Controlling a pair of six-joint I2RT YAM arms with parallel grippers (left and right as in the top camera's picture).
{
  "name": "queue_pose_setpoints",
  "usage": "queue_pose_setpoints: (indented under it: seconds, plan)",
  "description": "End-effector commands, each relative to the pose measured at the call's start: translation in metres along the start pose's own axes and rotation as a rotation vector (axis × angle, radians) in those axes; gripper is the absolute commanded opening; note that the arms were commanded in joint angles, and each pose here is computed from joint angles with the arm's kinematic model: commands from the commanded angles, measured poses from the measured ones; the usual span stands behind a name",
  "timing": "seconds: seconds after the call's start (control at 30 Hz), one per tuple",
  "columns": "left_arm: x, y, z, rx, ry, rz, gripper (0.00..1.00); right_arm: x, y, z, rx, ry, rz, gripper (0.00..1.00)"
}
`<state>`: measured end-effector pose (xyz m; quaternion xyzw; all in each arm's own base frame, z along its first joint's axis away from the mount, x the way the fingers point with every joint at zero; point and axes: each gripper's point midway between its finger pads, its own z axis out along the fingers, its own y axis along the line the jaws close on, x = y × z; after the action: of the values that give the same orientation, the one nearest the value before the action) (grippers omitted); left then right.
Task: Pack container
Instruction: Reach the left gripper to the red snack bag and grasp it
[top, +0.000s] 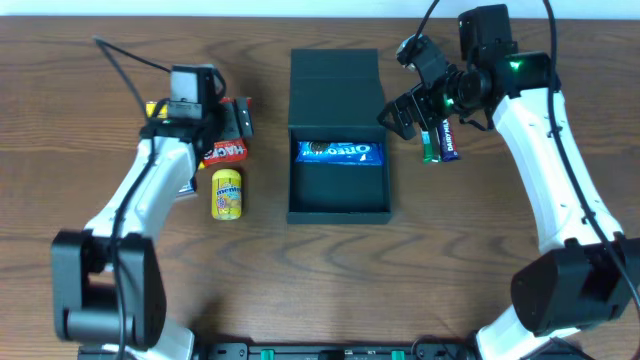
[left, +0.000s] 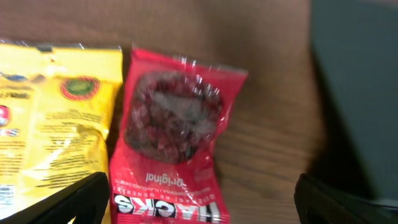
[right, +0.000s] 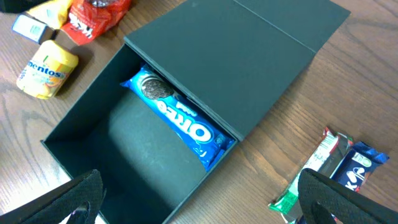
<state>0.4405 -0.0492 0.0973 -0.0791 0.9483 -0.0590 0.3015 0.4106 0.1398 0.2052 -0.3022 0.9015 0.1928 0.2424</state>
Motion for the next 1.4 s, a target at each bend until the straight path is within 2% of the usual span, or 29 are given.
queue_pose_setpoints:
  seconds: [0.0,0.1,0.37,0.4,0.53,0.7,0.77,0.83,1.0,1.03,1.13,1.3,1.37]
  plan:
    - [-0.005,0.012,0.011,-0.110,-0.017,0.051,0.96,0.003,-0.001,0.005,0.002,0.017,-0.011,0.99]
    - [0.002,0.023,0.027,-0.170,0.002,0.081,0.96,0.002,-0.001,0.005,0.002,0.017,-0.010,0.99]
    - [0.007,0.025,0.057,-0.173,0.006,0.096,1.00,0.003,-0.001,0.005,0.002,0.018,-0.006,0.99]
    - [0.008,0.025,0.060,-0.173,0.008,0.096,0.95,0.003,-0.001,0.005,0.001,0.018,-0.002,0.99]
    - [0.019,0.025,0.073,-0.165,0.038,0.098,0.94,0.003,-0.001,0.005,0.002,0.018,0.020,0.99]
    - [0.021,0.025,0.076,-0.163,0.044,0.098,0.87,0.002,-0.001,0.005,0.002,0.017,0.019,0.99]
    - [0.021,0.025,0.076,-0.163,0.044,0.098,0.76,0.002,-0.002,0.005,0.004,0.014,0.018,0.99]
    - [0.021,0.025,0.076,-0.163,0.044,0.098,0.68,0.001,-0.002,0.005,0.004,0.013,0.017,0.99]
    - [0.020,0.025,0.076,-0.162,0.041,0.098,0.59,0.000,-0.003,0.005,0.007,0.006,0.014,0.99]
    - [0.018,0.024,0.075,-0.161,0.037,0.098,0.55,-0.001,-0.003,0.005,0.008,0.003,0.012,0.99]
    - [-0.003,0.017,0.070,-0.149,-0.003,0.096,0.30,-0.004,-0.004,0.005,0.013,-0.010,0.006,0.99]
    - [-0.032,0.006,0.058,-0.137,-0.045,0.096,0.08,-0.006,-0.009,0.004,0.023,-0.022,0.008,0.99]
    - [-0.043,0.000,0.052,-0.131,-0.057,0.098,0.06,-0.005,-0.013,0.002,0.029,-0.025,0.018,0.99]
